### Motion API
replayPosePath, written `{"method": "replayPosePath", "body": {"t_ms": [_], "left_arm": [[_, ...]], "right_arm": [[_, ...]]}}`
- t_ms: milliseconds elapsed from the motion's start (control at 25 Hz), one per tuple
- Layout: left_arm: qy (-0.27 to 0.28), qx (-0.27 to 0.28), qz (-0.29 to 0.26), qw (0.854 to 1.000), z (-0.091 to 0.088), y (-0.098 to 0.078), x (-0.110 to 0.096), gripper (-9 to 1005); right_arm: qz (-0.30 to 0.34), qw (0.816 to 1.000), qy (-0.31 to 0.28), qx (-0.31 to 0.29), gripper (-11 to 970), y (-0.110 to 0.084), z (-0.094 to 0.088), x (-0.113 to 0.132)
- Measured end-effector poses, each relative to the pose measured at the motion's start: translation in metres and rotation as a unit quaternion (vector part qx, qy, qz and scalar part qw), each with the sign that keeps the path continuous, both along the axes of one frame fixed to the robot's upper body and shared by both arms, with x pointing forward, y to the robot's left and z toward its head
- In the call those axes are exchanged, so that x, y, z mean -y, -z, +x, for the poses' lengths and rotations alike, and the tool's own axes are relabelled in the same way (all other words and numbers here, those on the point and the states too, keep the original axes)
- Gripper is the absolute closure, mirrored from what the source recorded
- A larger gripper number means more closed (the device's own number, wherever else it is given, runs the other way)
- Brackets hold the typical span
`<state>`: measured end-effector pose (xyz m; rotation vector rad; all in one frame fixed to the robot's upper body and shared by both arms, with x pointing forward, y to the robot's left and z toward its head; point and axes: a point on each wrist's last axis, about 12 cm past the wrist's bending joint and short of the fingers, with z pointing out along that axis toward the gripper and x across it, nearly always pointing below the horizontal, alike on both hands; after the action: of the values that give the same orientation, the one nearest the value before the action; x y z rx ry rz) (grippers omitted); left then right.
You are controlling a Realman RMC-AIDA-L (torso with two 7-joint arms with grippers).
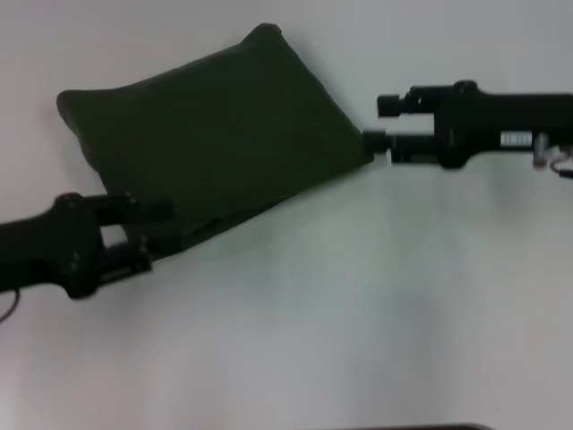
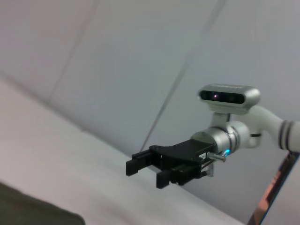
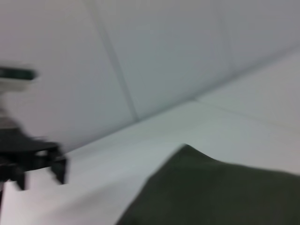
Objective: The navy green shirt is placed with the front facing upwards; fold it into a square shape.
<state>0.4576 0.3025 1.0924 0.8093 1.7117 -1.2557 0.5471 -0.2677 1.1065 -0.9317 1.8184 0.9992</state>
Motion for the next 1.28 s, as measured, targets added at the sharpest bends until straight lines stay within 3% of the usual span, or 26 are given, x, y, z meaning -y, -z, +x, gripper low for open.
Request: {"method": "replayPosePath", "body": {"t_ms": [160,400,680,840,1280], "left_arm": [[0.018,0.045,0.0,0.999,-0.008,0.01,0.007,543],[0.033,0.107,-0.01,0.994,-0.033,0.035,0.016,539],[0.03,0.11,-0.002,0.994,-0.053,0.053,0.016,539],[0.022,0.118,0.0,0.993,-0.062,0.059,0.017,539],[0.014,0.115,0.017,0.993,-0.067,0.064,0.011,539]], "right_arm": [[0.013,0.997,-0.048,0.055,295,0.019,-0.026,0.0],[0.044,0.992,-0.072,0.09,294,0.069,-0.076,-0.009],[0.072,0.99,-0.093,0.077,297,0.087,-0.109,-0.017],[0.093,0.987,-0.103,0.084,301,0.089,-0.117,-0.025],[0.094,0.987,-0.11,0.07,300,0.095,-0.126,-0.027]]}}
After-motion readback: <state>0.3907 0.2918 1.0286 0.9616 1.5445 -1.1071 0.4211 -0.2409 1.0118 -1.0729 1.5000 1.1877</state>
